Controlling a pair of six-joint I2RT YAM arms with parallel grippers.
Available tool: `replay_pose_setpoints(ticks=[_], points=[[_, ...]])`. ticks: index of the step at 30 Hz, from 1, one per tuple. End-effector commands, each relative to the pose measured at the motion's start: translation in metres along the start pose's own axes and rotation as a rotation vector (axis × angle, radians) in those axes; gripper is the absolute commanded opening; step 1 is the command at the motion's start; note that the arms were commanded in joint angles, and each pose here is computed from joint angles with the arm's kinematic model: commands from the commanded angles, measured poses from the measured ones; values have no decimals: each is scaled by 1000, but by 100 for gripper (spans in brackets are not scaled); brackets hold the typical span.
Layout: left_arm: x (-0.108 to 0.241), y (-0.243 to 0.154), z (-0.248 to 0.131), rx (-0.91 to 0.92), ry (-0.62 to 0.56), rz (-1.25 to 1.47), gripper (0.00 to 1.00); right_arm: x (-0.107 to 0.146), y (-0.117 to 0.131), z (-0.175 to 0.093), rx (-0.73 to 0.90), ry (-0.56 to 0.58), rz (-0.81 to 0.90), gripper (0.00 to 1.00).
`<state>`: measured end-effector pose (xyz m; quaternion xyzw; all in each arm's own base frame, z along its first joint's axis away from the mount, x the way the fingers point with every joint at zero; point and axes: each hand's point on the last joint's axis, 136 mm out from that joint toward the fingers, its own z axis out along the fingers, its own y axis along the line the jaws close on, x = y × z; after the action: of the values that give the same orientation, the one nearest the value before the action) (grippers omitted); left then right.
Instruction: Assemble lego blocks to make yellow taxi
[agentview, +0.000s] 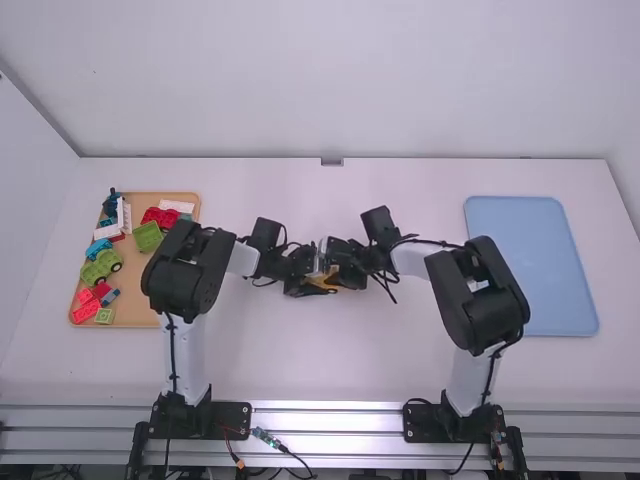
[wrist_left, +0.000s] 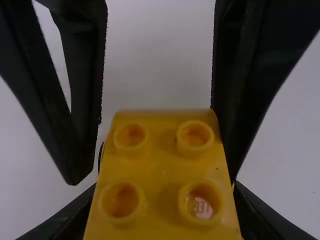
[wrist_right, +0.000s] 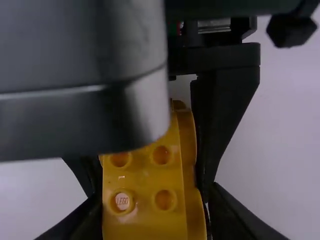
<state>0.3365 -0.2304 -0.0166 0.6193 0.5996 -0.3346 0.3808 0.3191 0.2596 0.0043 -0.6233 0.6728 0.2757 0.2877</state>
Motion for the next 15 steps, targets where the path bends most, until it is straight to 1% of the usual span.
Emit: replay_pose_setpoints(ticks=[1,7,10,15], points=[[17,-11,5,15,52,-8,2,-8,-6,-10,33,-11,-12,50],[17,-11,5,15,53,-8,2,-10,-6,-15,35,-11,-7,51],[17,-12,5,16,52,-9,2,-15,-1,-23,20,-25,1,54],[17,-13,5,23,52,-19,2,-15,-1,-39,30,-15,23,55]])
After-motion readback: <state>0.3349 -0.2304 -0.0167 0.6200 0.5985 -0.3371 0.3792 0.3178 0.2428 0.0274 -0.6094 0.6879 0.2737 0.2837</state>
